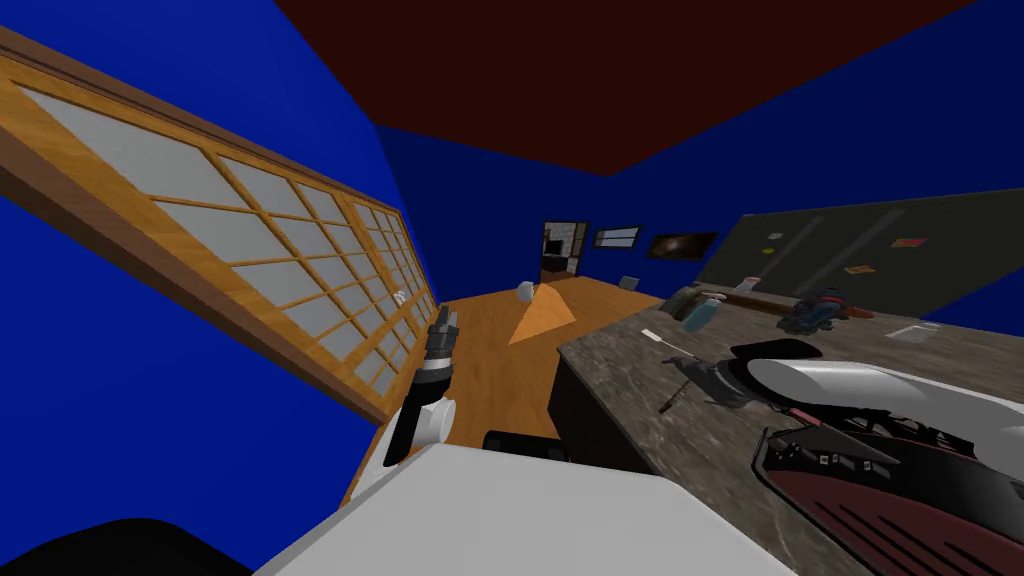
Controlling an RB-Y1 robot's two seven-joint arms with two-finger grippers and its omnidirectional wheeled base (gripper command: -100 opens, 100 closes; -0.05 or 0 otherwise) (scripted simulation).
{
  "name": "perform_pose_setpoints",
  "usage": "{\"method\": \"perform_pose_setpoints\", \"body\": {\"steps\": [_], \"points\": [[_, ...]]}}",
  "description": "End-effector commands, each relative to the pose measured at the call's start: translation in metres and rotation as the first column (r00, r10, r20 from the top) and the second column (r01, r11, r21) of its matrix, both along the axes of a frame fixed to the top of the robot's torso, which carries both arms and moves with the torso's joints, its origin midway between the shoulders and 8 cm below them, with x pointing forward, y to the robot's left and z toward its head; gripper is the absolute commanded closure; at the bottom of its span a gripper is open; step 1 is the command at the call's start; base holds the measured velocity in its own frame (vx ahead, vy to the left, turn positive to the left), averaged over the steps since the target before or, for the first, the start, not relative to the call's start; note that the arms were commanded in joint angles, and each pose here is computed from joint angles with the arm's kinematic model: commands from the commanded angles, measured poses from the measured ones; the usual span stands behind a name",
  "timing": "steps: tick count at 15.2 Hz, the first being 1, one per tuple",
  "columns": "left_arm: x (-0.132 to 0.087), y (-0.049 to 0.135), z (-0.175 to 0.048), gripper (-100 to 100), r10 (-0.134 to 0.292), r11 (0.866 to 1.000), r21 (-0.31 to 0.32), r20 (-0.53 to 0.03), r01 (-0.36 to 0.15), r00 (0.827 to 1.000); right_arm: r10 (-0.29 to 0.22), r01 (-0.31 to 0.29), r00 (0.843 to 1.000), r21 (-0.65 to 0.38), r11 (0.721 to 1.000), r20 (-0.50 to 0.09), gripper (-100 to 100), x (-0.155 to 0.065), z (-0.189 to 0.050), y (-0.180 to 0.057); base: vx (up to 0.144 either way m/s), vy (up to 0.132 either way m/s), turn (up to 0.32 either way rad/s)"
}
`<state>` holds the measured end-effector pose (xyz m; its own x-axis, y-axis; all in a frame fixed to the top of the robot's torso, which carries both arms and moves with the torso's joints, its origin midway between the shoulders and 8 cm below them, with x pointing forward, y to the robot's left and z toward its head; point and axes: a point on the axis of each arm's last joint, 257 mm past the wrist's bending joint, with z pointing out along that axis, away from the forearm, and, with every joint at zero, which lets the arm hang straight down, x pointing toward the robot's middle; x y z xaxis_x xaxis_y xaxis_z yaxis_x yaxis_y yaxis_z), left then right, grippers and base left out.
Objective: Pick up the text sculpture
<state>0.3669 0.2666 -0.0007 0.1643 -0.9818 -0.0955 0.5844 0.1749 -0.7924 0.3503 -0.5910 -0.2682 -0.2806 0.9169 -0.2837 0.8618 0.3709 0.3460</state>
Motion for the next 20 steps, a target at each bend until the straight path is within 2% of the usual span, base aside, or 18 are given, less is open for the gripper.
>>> {"method": "perform_pose_setpoints", "body": {"steps": [1,2,3,4,5,6,7,8,9,10,11,12,14,15,18,19,20], "points": [[0.000,0.000,0.000,0,0.000,1.000,0.000,0.000,0.000,1.000,-0.024,0.024,0.998,0.013,1.000,-0.057,-100,-0.016,-0.003,-0.007,-0.033,-0.063,0.298],[0.000,0.000,0.000,0,0.000,1.000,0.000,0.000,0.000,1.000,-0.024,0.025,0.998,0.015,1.000,-0.057,-100,-0.016,-0.003,-0.007,-0.024,-0.044,0.099],[0.000,0.000,0.000,0,0.000,1.000,0.000,0.000,0.000,1.000,-0.045,0.047,0.993,0.015,0.999,-0.109,-100,-0.031,-0.004,-0.016,-0.025,-0.033,0.170],[0.000,0.000,0.000,0,0.000,1.000,0.000,0.000,0.000,1.000,-0.047,0.049,0.993,0.020,0.999,-0.109,-100,-0.031,-0.004,-0.015,-0.025,-0.035,0.230],[0.000,0.000,0.000,0,0.000,1.000,0.000,0.000,0.000,1.000,-0.066,0.070,0.985,0.021,0.997,-0.158,-100,-0.046,-0.004,-0.022,-0.028,-0.042,0.310],[0.000,0.000,0.000,0,0.000,1.000,0.000,0.000,0.000,1.000,-0.068,0.072,0.985,0.026,0.997,-0.157,-100,-0.046,-0.004,-0.021,-0.028,-0.052,0.249],[0.000,0.000,0.000,0,0.000,1.000,0.000,0.000,0.000,1.000,-0.085,0.092,0.976,0.026,0.995,-0.201,-100,-0.059,-0.004,-0.028,-0.030,-0.060,0.235],[0.000,0.000,0.000,0,0.000,1.000,0.000,0.000,0.000,1.000,-0.087,0.095,0.976,0.032,0.995,-0.202,-100,-0.060,-0.004,-0.027,-0.028,-0.058,0.195],[0.000,0.000,0.000,0,0.000,1.000,0.000,0.000,0.000,1.000,-0.103,0.116,0.965,0.038,0.993,-0.240,-100,-0.072,-0.004,-0.031,-0.027,-0.057,0.257],[0.000,0.000,0.000,0,0.000,1.000,0.000,0.000,0.000,1.000,-0.104,0.116,0.965,0.038,0.993,-0.242,-100,-0.073,-0.004,-0.031,-0.027,-0.052,0.204],[0.000,0.000,0.000,0,0.000,1.000,0.000,0.000,0.000,1.000,-0.118,0.135,0.953,0.043,0.990,-0.278,-100,-0.085,-0.004,-0.035,-0.029,-0.047,0.235],[0.000,0.000,0.000,0,0.000,1.000,0.000,0.000,0.000,1.000,-0.118,0.135,0.953,0.043,0.990,-0.278,-100,-0.085,-0.004,-0.035,-0.026,-0.042,0.189],[0.000,0.000,0.000,0,0.000,1.000,0.000,0.000,0.000,1.000,-0.142,0.168,0.931,0.051,0.984,-0.335,-100,-0.105,-0.002,-0.040,-0.029,-0.045,0.198],[0.000,0.000,0.000,0,0.000,1.000,0.000,0.000,0.000,1.000,-0.142,0.168,0.931,0.051,0.984,-0.335,-100,-0.105,-0.002,-0.040,-0.032,-0.042,0.203],[0.000,0.000,0.000,0,0.000,1.000,0.000,0.000,0.000,1.000,-0.163,0.201,0.907,0.058,0.978,-0.389,-100,-0.124,0.000,-0.045,-0.027,-0.041,0.168],[0.000,0.000,0.000,0,0.000,1.000,0.000,0.000,0.000,1.000,-0.157,0.190,0.917,0.055,0.980,-0.367,-100,-0.117,-0.001,-0.044,-0.015,-0.029,0.086],[0.000,0.000,0.000,0,0.000,1.000,0.000,0.000,0.000,1.000,-0.164,0.197,0.915,0.053,0.979,-0.370,-100,-0.122,-0.013,-0.047,-0.007,-0.010,0.050]]}}
